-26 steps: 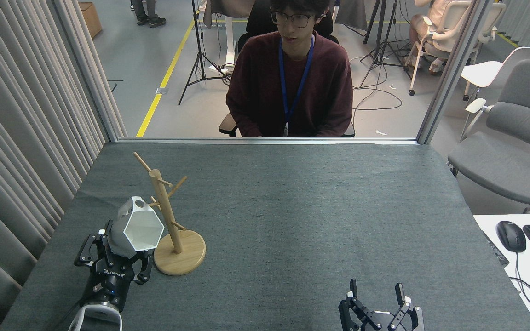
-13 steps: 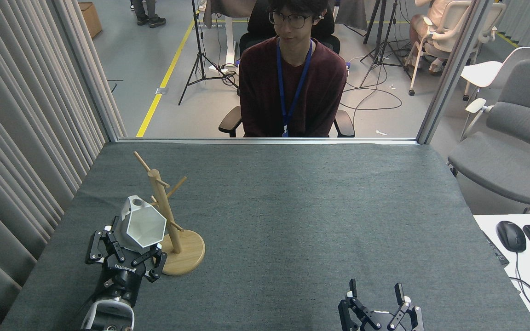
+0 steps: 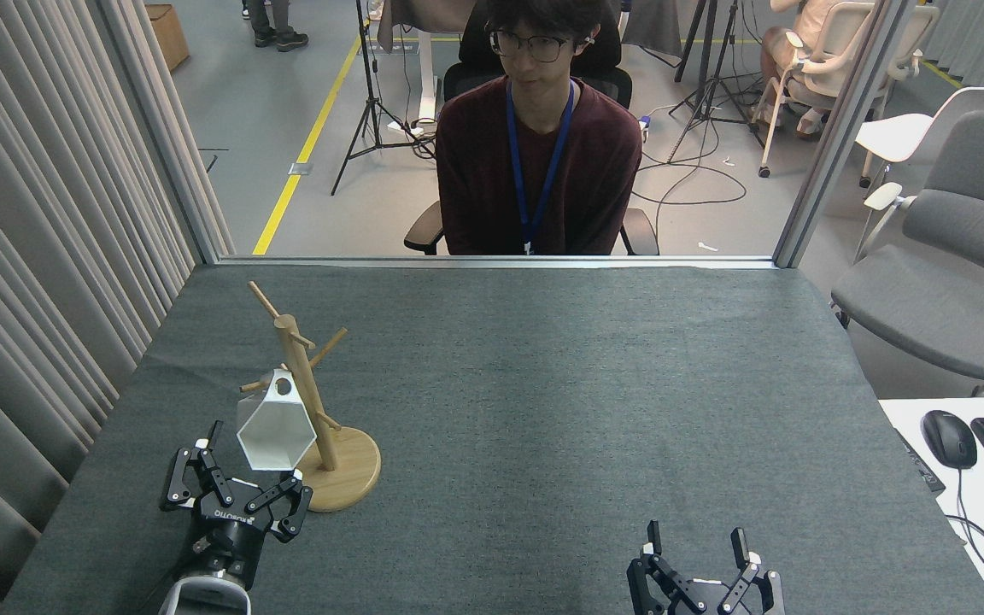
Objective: Hang cup on storage rack
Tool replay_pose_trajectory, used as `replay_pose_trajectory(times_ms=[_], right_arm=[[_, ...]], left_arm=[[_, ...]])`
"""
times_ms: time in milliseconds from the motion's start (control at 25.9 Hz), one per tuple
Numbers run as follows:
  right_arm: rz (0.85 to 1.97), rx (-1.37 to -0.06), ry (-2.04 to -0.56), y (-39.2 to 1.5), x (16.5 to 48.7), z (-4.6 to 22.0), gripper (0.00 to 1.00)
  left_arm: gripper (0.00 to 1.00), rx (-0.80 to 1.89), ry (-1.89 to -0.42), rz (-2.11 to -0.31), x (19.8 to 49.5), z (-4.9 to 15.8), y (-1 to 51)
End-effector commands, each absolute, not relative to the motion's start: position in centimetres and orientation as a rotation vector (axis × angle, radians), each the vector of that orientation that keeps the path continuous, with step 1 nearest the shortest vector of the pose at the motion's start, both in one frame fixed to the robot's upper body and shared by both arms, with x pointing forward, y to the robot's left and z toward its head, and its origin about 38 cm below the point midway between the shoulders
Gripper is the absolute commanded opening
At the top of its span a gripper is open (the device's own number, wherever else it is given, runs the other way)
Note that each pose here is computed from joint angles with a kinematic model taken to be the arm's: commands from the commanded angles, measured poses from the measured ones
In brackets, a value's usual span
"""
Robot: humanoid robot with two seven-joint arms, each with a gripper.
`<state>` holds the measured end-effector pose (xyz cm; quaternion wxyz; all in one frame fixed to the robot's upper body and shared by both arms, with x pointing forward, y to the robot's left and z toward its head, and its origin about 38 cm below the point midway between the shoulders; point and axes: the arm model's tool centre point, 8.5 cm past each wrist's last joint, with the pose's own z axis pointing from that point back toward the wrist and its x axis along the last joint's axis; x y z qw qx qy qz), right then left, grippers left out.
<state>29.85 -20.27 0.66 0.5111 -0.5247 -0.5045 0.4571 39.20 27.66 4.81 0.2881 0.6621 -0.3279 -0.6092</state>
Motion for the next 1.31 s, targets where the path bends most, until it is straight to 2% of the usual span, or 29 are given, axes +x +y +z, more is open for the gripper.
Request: replay_pose_trajectory(times_ms=[0,309,463,656,965,1120,1274], right_arm=[[1.105,-1.257,-1.218,-20.2,29.9,0.6,0.98],[1.132,-1.259,-1.251,-20.3,30.4,1.0,0.98],[1.161,-1.295,-1.250,-21.0,31.6,1.4,0.98],[1.247,-1.360,-1.222,-20.6,32.1,1.4,0.98],[1.217,-1.352,-1.225,-20.6,32.2,1.5,0.98],[1.151,-1.306,-1.251,-20.8,32.3,1.6,0.98],[1.150,-1.303,-1.254,-20.7,32.3,1.6,0.98]], left_arm=[[1.00,1.719,-0.889,-1.575,38.4,4.2,28.5],[1.00,1.529,-1.002,-1.490,35.7,2.2,30.4],[1.00,1.397,-1.162,-1.385,34.2,2.6,30.0],[1.00,1.331,-1.251,-1.257,33.5,3.2,29.9],[1.00,1.309,-1.279,-1.200,32.6,3.3,28.3],[1.00,1.291,-1.275,-1.211,31.8,2.6,28.0],[1.00,1.270,-1.272,-1.231,31.3,2.1,27.5]])
